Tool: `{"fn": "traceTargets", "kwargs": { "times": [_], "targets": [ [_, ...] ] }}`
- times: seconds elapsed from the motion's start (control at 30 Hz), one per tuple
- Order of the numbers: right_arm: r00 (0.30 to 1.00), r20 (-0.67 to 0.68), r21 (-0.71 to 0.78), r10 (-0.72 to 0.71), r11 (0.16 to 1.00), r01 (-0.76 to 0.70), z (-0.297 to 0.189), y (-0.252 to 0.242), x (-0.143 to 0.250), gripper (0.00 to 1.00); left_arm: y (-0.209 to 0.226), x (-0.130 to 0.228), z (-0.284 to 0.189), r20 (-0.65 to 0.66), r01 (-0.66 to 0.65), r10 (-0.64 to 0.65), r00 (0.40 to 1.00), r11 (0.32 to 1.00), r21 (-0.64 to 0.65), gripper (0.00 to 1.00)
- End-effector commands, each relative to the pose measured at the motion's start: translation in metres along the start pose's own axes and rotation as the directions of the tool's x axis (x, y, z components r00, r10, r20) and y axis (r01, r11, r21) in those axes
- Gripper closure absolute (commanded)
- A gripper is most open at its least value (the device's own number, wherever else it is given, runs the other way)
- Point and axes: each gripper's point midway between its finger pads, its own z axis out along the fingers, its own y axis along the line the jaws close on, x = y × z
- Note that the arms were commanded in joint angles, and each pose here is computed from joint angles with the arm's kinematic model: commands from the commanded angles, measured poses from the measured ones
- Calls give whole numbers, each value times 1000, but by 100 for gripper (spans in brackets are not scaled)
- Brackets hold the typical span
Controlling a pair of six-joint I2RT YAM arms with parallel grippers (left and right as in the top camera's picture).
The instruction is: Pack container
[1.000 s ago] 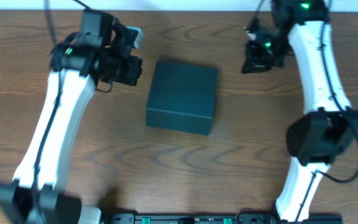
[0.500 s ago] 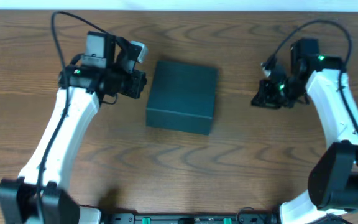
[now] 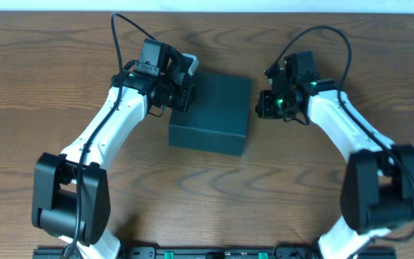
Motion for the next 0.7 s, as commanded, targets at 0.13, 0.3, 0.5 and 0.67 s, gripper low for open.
{"fn": "traceTargets", "kwargs": {
  "times": [0.13,0.3,0.5,0.67],
  "targets": [
    [996,-36,-127,82,988,-86,34,12,-1,98,-1,1,4,-14,12,-12,1000,1000,11,94],
    [999,8,-199,39,979,-37,35,30,-12,98,-1,5,4,-28,19,-19,999,1000,11,94],
    [1000,27,-210,15,978,-9,36,38,-15,99,-1,8,4,-39,28,-27,999,1000,10,94],
    [1000,21,-209,17,978,-12,36,37,-14,98,-1,8,5,-41,28,-28,999,1000,9,94]
  ]
}}
